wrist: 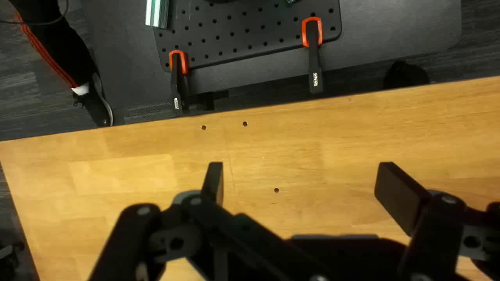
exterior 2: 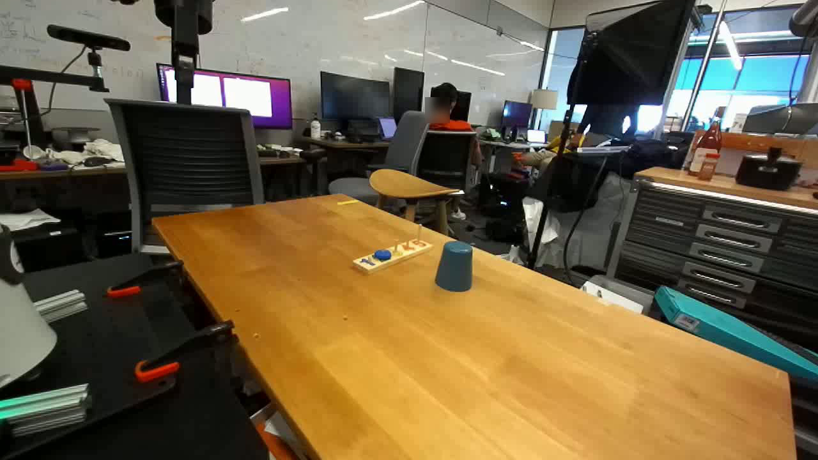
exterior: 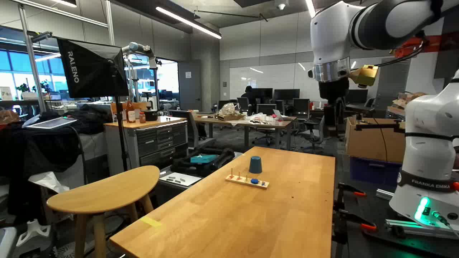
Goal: Take the blue disk from the wooden base and put it on the table
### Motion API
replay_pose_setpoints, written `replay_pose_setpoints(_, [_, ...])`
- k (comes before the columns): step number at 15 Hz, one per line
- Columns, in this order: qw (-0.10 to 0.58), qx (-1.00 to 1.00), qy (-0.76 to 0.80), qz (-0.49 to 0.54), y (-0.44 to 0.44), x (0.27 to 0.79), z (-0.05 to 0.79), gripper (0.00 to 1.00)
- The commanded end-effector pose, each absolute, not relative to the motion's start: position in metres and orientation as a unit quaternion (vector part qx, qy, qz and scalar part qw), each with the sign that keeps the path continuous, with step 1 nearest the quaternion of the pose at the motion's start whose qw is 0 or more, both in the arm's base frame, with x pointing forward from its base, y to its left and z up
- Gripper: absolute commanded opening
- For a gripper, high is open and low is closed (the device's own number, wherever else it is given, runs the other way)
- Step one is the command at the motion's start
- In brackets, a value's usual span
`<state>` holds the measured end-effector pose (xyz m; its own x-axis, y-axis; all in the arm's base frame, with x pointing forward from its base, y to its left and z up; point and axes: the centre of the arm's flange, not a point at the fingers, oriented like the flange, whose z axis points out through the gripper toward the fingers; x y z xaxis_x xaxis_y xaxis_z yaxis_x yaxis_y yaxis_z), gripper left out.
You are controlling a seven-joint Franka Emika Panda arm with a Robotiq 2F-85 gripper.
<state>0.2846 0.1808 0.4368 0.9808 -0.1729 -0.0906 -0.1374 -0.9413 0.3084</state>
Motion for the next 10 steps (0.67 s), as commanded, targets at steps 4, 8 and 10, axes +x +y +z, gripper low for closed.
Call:
replay_pose_setpoints(4, [0.117,0.986,-0.088,-0.081,0.178,0.329,0.447,1.00])
replay_pose_setpoints(8, [0.051,0.986,-0.121,-0.101,0.162,0.410,0.473,1.00])
replay_pose_setpoints(10, [0.027,0.984,-0.135,-0.112,0.145,0.452,0.476,1.00])
